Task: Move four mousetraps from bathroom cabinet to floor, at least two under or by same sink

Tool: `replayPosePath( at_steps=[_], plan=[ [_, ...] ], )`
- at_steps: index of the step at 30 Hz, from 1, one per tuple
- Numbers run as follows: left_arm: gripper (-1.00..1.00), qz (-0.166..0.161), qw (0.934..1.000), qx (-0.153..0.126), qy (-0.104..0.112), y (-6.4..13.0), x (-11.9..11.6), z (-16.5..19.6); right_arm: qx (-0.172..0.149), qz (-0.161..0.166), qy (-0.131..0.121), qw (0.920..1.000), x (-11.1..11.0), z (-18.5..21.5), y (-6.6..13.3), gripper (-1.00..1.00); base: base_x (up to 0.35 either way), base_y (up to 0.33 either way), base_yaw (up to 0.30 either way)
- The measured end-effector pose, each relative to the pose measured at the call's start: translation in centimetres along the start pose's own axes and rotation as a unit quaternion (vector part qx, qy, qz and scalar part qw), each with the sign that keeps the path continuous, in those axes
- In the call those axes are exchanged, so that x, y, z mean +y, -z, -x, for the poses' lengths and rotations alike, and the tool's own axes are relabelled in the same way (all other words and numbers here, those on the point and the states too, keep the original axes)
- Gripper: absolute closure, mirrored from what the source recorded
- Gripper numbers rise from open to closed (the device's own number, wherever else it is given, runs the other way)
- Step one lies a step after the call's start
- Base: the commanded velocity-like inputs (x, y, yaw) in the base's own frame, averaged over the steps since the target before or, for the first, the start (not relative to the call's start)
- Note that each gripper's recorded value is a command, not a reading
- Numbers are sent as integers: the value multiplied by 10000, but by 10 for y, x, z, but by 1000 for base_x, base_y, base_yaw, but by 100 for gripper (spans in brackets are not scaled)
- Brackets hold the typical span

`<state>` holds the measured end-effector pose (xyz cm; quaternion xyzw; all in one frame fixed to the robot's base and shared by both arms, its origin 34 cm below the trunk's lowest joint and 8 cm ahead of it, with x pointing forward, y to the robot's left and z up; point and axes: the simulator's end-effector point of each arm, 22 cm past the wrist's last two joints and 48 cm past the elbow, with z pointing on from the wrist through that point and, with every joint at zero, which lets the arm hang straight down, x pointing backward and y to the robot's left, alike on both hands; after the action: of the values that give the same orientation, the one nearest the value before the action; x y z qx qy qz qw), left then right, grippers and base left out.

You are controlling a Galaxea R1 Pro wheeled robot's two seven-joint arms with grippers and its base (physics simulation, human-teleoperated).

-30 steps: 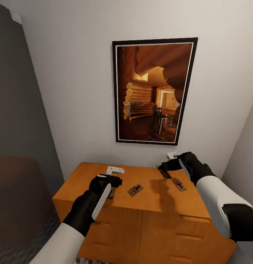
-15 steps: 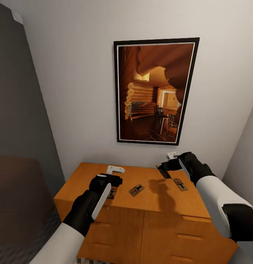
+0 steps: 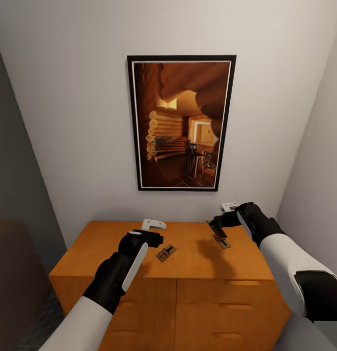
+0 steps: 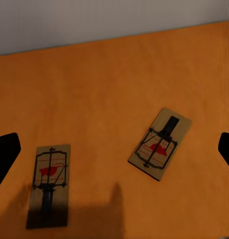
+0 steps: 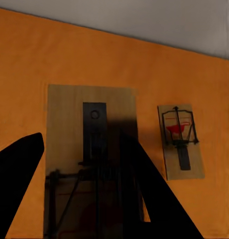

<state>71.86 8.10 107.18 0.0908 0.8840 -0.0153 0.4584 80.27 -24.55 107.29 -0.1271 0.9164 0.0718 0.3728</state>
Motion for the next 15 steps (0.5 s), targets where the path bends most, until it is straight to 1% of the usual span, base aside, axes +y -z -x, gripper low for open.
replayPosePath(
  at_steps=[15],
  plan=[
    [-100,26,10000,-41,9,4,2,4,-39,-10,10,10000,0,3,5,100,0,0,-264]
  ],
)
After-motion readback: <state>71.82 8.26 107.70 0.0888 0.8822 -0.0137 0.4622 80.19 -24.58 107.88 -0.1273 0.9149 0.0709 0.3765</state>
